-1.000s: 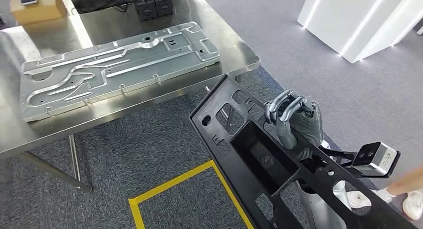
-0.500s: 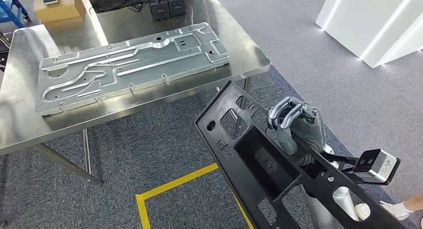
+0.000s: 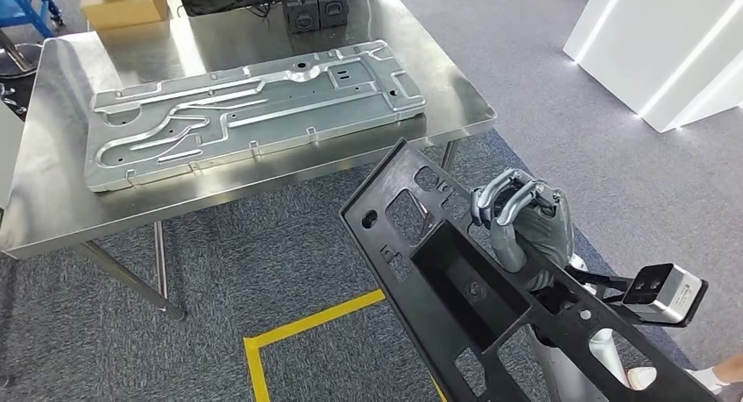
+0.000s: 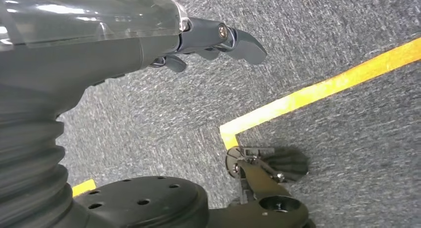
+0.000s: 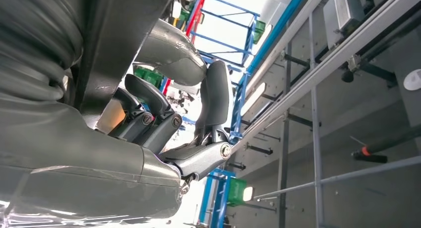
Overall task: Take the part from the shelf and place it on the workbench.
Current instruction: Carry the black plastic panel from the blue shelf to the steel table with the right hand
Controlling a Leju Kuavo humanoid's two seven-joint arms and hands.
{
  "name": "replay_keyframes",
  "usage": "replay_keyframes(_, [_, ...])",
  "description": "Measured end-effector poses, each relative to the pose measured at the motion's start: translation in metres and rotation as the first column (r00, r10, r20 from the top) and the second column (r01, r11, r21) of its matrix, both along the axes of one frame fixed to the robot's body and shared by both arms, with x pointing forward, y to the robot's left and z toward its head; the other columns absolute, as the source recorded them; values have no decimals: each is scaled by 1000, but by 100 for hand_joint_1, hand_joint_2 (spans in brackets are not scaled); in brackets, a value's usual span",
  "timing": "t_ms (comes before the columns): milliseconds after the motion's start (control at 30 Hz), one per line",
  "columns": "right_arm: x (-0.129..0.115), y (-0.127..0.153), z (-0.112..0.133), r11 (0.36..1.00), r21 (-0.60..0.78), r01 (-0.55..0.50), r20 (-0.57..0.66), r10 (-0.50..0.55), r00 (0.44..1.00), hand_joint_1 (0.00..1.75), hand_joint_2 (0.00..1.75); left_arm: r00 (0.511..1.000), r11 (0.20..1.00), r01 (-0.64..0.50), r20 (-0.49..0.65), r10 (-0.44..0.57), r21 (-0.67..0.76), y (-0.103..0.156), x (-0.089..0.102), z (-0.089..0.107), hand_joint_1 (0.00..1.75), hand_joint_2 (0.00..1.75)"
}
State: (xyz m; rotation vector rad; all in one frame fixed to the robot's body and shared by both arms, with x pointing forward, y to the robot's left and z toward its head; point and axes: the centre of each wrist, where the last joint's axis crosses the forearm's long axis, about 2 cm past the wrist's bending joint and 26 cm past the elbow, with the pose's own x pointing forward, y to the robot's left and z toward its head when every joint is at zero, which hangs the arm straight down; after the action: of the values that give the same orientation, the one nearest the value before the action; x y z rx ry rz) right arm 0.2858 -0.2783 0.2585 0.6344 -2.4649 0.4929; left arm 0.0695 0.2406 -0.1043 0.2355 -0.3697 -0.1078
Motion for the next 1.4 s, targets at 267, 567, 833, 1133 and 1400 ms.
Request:
replay_keyframes(267, [1, 0, 0, 1000, -13, 8, 1, -8, 1000, 175, 175, 1000, 1000, -7, 8, 7, -2, 0, 2, 0, 0, 175])
replay_keyframes(567, [2, 0, 1, 1000, -4, -11, 4, 11, 1000, 175, 175, 1000, 1000, -10, 0, 10, -1, 1, -3, -1, 0, 175])
replay_keyframes(833, [4, 0, 4, 1000, -12, -14, 4, 14, 1000, 175, 175, 1000, 1000, -11, -3, 11, 0, 2, -5, -1, 0, 175])
replay_keyframes(1133, [8, 0, 3, 1000, -17, -13, -7, 13, 1000, 175, 175, 1000, 1000, -3, -1, 3, 1, 1, -5, -1, 0, 175])
replay_keyframes(1400, [13, 0, 5, 1000, -17, -12, -7, 12, 1000, 175, 175, 1000, 1000, 0, 3, 0, -1, 0, -3, -1, 0, 175])
